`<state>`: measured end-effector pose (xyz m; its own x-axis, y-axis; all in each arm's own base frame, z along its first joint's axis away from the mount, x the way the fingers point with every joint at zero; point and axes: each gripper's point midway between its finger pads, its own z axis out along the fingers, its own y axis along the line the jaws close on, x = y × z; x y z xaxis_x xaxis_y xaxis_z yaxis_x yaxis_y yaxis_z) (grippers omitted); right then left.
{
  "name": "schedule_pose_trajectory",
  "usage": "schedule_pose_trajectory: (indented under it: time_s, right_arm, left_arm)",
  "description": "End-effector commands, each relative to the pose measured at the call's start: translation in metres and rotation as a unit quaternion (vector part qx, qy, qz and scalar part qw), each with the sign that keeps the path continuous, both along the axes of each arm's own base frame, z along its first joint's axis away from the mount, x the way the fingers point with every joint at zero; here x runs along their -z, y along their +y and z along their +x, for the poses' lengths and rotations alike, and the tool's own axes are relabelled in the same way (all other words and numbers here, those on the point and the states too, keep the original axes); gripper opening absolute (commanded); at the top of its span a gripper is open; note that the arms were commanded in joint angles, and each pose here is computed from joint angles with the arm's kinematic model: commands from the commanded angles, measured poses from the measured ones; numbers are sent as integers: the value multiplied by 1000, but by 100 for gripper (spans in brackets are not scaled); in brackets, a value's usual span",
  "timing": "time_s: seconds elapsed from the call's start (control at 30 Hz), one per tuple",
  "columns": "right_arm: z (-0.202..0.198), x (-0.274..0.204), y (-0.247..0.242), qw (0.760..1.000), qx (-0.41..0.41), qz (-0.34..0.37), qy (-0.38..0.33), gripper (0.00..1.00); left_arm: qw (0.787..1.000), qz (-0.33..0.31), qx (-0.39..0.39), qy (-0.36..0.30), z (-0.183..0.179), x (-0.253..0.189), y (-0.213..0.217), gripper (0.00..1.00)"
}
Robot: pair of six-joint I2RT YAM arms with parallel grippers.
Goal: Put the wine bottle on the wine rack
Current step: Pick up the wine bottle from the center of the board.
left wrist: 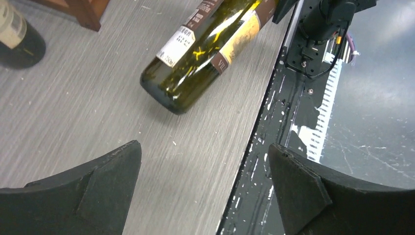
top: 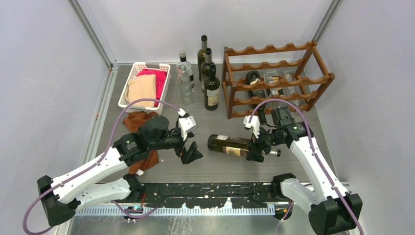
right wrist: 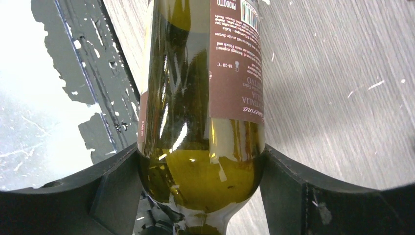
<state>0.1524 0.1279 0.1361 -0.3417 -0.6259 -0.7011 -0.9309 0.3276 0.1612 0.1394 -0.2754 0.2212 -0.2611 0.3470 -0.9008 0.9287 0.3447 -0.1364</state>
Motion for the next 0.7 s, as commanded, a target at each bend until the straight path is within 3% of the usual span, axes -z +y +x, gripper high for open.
schedule_pose_trajectory:
  time_s: [0.0,0.17,0.4,0.67]
  right_arm:
    - [5,-31,1,998,65,21,-8,1]
    - [10,-37,-14,987,158,-2,-13,1]
    - [29,-46,-31,967,253,-24,-21,1]
    - [57,-52,-41,940,340,-3,-18,1]
  left_arm:
    - [998,-19,-58,22,7,-29,11,100]
    - [993,19,-118,13,27,-33,33,100]
    - [972,110,-194,-78,59,-4,76,100]
    - [959,128,-226,-112,62,15,100,100]
